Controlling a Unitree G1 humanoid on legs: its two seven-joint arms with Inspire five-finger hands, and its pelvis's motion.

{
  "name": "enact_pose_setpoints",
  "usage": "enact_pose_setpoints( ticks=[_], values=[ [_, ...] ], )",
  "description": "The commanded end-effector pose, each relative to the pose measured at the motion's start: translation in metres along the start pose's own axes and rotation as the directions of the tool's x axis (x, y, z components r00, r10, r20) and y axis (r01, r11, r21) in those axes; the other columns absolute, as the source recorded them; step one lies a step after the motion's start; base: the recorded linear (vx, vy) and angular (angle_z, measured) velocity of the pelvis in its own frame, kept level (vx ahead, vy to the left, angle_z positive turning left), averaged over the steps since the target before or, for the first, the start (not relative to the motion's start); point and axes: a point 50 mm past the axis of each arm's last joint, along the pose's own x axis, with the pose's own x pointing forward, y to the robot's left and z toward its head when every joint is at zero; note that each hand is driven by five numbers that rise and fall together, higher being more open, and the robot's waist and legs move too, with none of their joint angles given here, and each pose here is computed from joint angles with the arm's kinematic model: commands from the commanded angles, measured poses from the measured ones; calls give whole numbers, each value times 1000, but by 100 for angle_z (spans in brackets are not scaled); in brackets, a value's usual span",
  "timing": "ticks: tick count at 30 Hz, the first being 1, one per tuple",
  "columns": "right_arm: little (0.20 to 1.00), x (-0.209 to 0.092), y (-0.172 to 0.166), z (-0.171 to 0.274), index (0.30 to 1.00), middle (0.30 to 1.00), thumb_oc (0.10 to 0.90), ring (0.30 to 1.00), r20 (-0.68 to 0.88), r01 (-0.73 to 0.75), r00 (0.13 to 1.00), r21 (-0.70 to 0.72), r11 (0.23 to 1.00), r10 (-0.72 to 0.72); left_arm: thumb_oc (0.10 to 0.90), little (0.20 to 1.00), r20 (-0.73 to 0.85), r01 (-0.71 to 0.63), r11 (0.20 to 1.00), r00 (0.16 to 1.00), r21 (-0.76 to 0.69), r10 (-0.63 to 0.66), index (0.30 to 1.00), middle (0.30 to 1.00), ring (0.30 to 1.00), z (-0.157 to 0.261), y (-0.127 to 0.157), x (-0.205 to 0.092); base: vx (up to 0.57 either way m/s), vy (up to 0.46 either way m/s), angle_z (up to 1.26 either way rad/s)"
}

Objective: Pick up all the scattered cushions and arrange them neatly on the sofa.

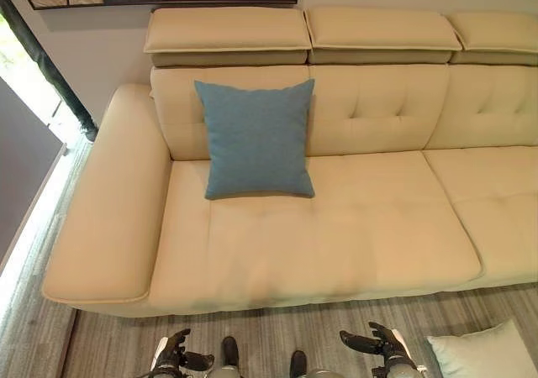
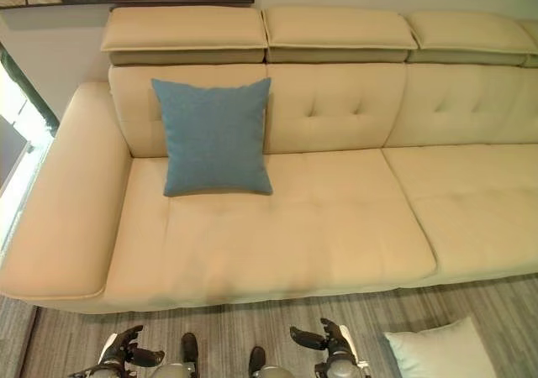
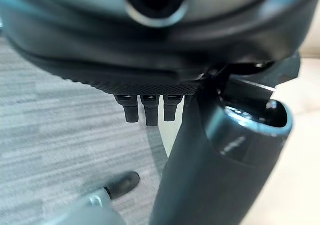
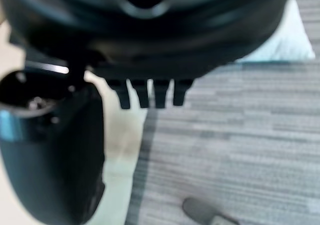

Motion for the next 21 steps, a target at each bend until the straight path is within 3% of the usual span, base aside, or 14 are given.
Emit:
enact_pose_setpoints(
  ticks=[1, 7, 8, 17, 21],
  values=[
    [900, 3, -15, 21, 900, 900, 800, 900, 111, 55, 992, 0, 998, -54, 800, 900, 91, -45, 999, 995, -11, 46, 900, 900, 900, 24, 14, 6, -183, -67, -2],
    [900, 3, -18, 19, 900, 900, 800, 900, 103, 65, 993, -9, 998, -63, 800, 900, 113, -32, 999, 993, -9, 33, 900, 900, 900, 31, 9, 7, -142, -6, 6],
    [900, 4, -26, 12, 900, 900, 800, 900, 66, 87, 994, -23, 996, -86, 800, 900, 101, 1, 1000, 995, -20, 1, 900, 900, 900, 30, -3, 6, -345, 99, -10],
    [900, 5, -30, 0, 900, 900, 800, 900, -17, 115, 993, 26, 993, -115, 800, 900, 114, 37, 999, 993, 10, -38, 900, 900, 900, 35, -12, 6, -133, 177, -35],
    [900, 3, -24, -4, 900, 900, 800, 900, -36, 102, 994, 25, 994, -101, 800, 900, 113, 33, 999, 993, 32, -36, 900, 900, 900, 35, -11, 7, -163, 202, -112]
  ],
)
